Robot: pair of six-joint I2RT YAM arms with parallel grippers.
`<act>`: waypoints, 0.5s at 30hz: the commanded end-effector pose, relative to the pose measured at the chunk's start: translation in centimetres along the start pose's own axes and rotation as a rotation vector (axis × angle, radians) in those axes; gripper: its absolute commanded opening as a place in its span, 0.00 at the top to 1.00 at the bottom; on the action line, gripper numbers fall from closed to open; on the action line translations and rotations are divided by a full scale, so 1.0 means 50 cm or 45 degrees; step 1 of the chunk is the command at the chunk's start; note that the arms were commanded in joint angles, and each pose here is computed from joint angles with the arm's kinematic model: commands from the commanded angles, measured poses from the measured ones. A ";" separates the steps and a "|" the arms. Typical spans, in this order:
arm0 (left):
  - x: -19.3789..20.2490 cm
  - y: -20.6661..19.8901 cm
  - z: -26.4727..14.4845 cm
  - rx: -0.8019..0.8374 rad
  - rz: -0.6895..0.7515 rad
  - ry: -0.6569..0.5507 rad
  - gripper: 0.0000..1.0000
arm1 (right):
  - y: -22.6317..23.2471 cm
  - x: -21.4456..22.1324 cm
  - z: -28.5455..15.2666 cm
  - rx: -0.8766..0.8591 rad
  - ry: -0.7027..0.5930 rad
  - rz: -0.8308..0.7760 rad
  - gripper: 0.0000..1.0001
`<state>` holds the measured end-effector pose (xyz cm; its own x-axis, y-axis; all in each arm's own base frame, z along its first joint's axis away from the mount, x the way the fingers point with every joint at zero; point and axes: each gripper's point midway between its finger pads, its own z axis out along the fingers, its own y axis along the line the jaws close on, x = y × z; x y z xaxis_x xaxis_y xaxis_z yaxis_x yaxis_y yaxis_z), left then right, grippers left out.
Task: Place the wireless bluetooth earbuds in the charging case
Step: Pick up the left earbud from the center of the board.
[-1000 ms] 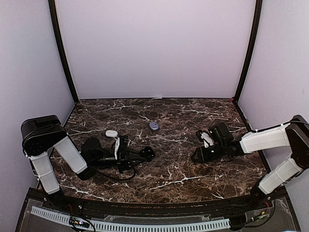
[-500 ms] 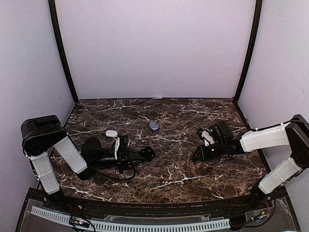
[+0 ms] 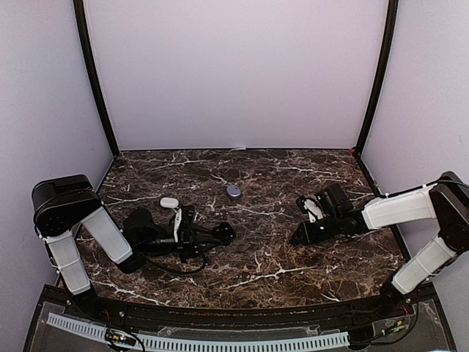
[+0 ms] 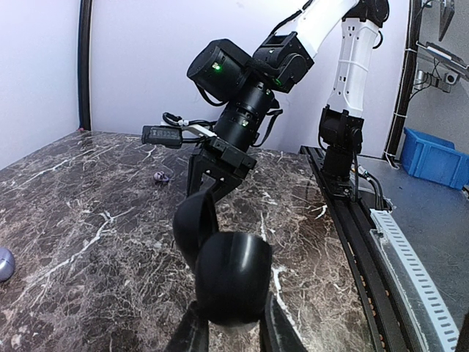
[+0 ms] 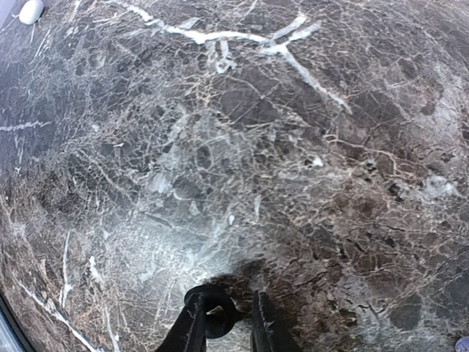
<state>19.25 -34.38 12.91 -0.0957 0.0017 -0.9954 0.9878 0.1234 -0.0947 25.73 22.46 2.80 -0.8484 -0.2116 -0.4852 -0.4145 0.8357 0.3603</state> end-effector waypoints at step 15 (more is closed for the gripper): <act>-0.014 -0.010 0.005 0.032 0.035 -0.021 0.83 | 0.029 0.006 -0.011 -0.115 0.004 -0.038 1.00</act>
<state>19.24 -34.38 12.91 -0.0957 0.0018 -0.9954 0.9879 0.1227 -0.0948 25.06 23.27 3.05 -0.8436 -0.2334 -0.4836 -0.4506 0.7976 0.4011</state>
